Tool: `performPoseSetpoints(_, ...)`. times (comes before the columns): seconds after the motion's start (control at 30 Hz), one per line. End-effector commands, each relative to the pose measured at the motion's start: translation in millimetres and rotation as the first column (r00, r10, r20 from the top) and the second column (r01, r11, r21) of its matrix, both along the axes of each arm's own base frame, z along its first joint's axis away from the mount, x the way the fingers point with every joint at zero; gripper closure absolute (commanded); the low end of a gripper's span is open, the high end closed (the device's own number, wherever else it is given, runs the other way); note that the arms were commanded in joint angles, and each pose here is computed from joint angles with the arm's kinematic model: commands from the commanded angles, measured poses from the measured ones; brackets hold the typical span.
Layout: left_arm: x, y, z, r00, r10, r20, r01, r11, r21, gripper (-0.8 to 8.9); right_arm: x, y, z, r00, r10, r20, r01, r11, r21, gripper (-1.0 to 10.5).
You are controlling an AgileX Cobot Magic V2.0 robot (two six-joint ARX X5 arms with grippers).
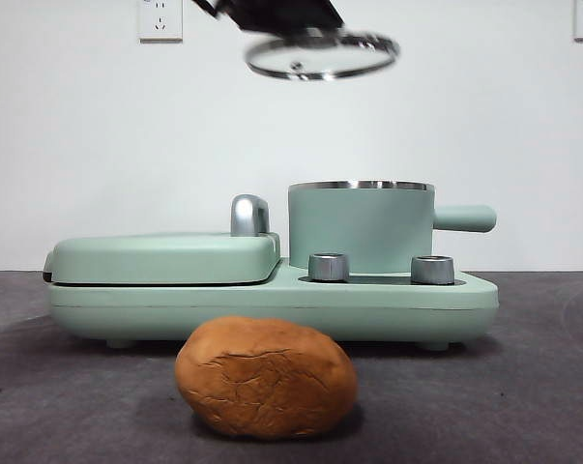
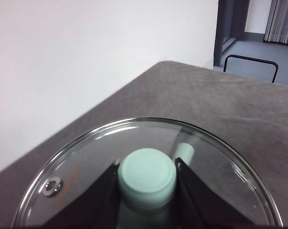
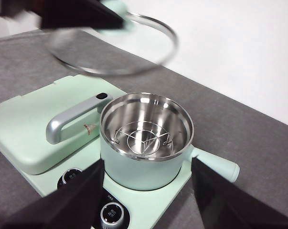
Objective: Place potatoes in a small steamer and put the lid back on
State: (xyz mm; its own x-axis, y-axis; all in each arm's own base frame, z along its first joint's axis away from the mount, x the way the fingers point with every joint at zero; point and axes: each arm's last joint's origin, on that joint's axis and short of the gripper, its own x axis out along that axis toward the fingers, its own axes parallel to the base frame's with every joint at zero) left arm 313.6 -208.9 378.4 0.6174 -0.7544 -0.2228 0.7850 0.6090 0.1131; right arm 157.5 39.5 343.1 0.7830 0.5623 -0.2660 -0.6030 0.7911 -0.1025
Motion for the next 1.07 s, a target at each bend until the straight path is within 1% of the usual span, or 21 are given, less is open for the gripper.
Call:
performPoseSetpoints(0.03,-15,13,30,0.998,0.036,0.045,-0.034,0.998,-0.049,8.01,0,1,5,1.000,0.003,0.004,-0.003,1.000,0.025,6.6)
performPoseSetpoints(0.13,-30,26,45,0.997,0.050,0.056,-0.047,0.997,-0.056,8.01,-1,3,5,1.000,0.013,0.002,-0.013,1.000,0.024,6.6)
performPoseSetpoints(0.23,-42,41,53,0.997,0.069,0.031,-0.068,0.997,-0.038,8.00,-2,6,3,0.999,0.038,-0.018,-0.038,0.999,0.021,6.6)
performPoseSetpoints(0.33,-55,54,55,0.997,0.080,0.015,-0.080,0.997,-0.010,7.99,-5,13,1,0.995,0.086,-0.045,-0.085,0.996,0.014,6.0)
performPoseSetpoints(0.43,-71,66,53,0.996,0.090,0.024,-0.089,0.996,-0.010,7.99,-9,22,-1,0.987,0.150,-0.060,-0.150,0.989,0.001,5.8)
performPoseSetpoints(0.6,-98,88,35,0.991,0.137,-0.008,-0.137,0.991,-0.012,7.99,-16,36,-7,0.964,0.245,-0.105,-0.250,0.968,-0.035,5.8)
performPoseSetpoints(0.67,-110,96,25,0.987,0.161,-0.019,-0.161,0.987,-0.009,7.99,-20,41,-11,0.948,0.293,-0.126,-0.302,0.951,-0.065,5.8)
performPoseSetpoints(0.73,-123,104,15,0.982,0.183,-0.035,-0.184,0.983,-0.017,7.99,-25,48,-15,0.931,0.335,-0.147,-0.352,0.929,-0.113,5.8)
performPoseSetpoints(0.93,-156,126,-7,0.972,0.223,-0.071,-0.227,0.972,-0.052,7.99,-34,76,-27,0.881,0.415,-0.226,-0.458,0.869,-0.186,5.8)
performPoseSetpoints(1.07,-168,133,-11,0.968,0.233,-0.095,-0.237,0.971,-0.034,7.99,-35,101,-41,0.831,0.465,-0.304,-0.537,0.813,-0.224,5.8)
